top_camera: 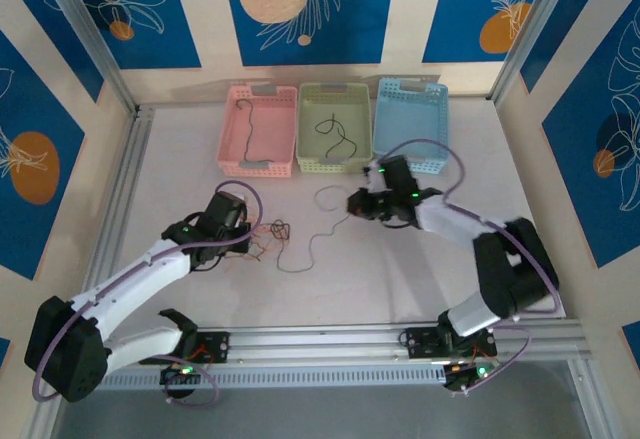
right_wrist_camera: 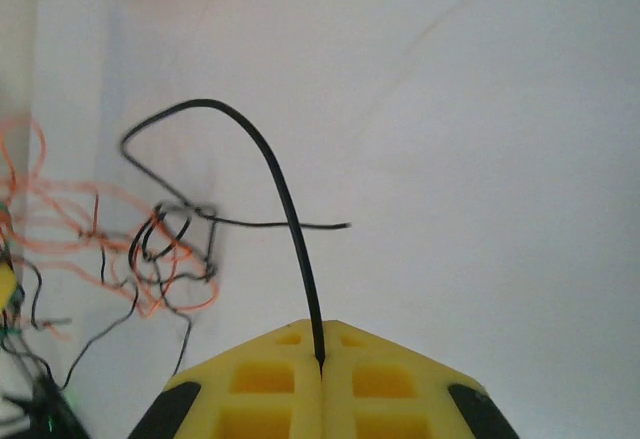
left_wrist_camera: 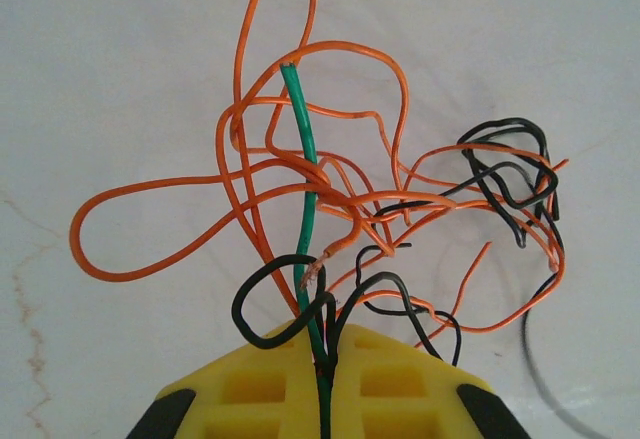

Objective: Untangle the cables

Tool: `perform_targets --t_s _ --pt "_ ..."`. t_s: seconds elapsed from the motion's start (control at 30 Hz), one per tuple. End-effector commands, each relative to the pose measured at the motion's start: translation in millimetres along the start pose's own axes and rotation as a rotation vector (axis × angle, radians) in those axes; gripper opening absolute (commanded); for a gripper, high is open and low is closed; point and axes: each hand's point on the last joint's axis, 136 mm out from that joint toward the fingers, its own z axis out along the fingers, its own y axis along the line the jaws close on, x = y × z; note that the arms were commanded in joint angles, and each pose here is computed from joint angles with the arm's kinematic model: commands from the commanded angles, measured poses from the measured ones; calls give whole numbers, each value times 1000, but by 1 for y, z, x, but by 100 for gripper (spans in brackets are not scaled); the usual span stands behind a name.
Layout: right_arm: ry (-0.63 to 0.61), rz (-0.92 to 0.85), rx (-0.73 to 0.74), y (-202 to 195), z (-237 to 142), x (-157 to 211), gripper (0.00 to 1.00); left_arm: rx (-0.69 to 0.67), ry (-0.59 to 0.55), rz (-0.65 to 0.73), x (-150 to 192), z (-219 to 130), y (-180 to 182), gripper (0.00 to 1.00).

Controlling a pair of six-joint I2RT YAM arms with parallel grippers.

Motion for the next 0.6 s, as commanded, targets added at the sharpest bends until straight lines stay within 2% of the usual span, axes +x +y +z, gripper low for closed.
perform_targets --t_s 0.0,0.13,0.27,0.43,0.57 --pt "-118 143 99 -53 -50 -19 0 -92 -47 -50 -5 -14 24 0" --pt "-312 264 267 -105 -114 -43 0 -127 -118 -63 -24 -51 35 0" --pt "-486 417 325 -139 -154 -50 0 -184 -196 -43 -46 -96 52 0" --pt "-571 524 423 -170 -181 -46 0 -360 -258 29 -67 -145 88 0" --pt "-622 608 469 -189 -194 -38 0 -475 -264 40 -71 -164 114 0"
